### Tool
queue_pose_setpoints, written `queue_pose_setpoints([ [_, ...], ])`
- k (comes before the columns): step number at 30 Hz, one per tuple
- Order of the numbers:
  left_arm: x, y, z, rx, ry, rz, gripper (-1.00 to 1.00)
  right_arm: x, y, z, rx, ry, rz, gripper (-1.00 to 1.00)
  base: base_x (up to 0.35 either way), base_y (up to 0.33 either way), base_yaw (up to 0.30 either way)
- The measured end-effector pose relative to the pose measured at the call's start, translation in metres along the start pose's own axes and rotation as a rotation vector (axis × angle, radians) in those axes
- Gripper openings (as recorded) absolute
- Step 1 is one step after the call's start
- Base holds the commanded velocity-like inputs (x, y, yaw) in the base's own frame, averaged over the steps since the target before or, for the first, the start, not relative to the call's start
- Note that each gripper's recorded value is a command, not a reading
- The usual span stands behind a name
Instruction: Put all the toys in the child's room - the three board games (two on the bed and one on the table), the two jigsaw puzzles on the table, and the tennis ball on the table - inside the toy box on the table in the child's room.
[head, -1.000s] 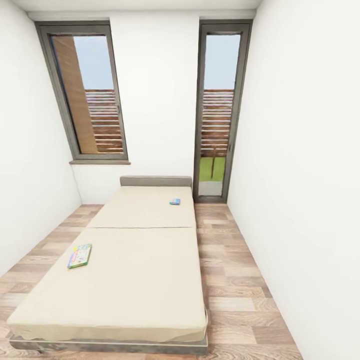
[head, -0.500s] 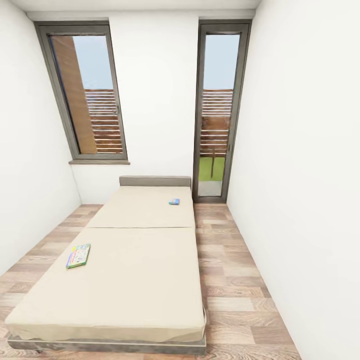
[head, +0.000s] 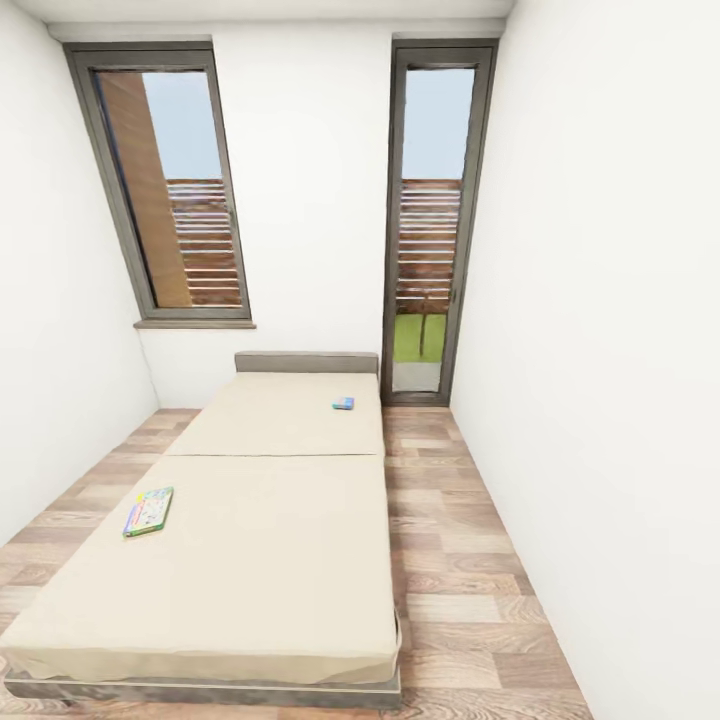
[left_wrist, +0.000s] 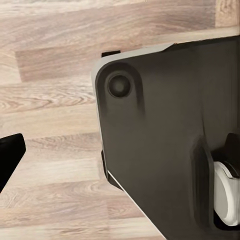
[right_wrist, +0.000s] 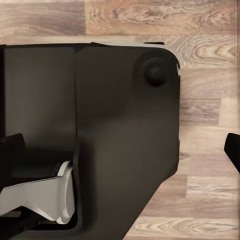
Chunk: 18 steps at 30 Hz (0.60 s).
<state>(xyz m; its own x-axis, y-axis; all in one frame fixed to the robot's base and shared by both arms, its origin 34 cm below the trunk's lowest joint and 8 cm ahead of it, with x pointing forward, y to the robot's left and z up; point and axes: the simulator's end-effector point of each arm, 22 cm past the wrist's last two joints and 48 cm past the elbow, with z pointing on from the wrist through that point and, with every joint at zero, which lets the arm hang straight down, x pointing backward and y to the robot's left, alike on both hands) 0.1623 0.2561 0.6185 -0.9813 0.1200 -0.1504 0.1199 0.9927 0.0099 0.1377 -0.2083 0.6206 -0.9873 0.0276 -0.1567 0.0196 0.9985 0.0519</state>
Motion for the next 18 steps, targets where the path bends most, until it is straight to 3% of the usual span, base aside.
queue_pose_setpoints([
  [13, -0.009, -0.003, 0.001, 0.003, -0.019, -0.011, 1.00, -0.014, 0.000, 0.001, 0.000, -0.029, 0.002, 1.00, 0.000, -0.023, 0.000],
  [18, -0.024, -0.005, 0.001, 0.005, -0.050, 0.000, 1.00, -0.017, 0.000, 0.002, 0.000, -0.036, 0.001, 1.00, 0.000, -0.001, 0.000],
])
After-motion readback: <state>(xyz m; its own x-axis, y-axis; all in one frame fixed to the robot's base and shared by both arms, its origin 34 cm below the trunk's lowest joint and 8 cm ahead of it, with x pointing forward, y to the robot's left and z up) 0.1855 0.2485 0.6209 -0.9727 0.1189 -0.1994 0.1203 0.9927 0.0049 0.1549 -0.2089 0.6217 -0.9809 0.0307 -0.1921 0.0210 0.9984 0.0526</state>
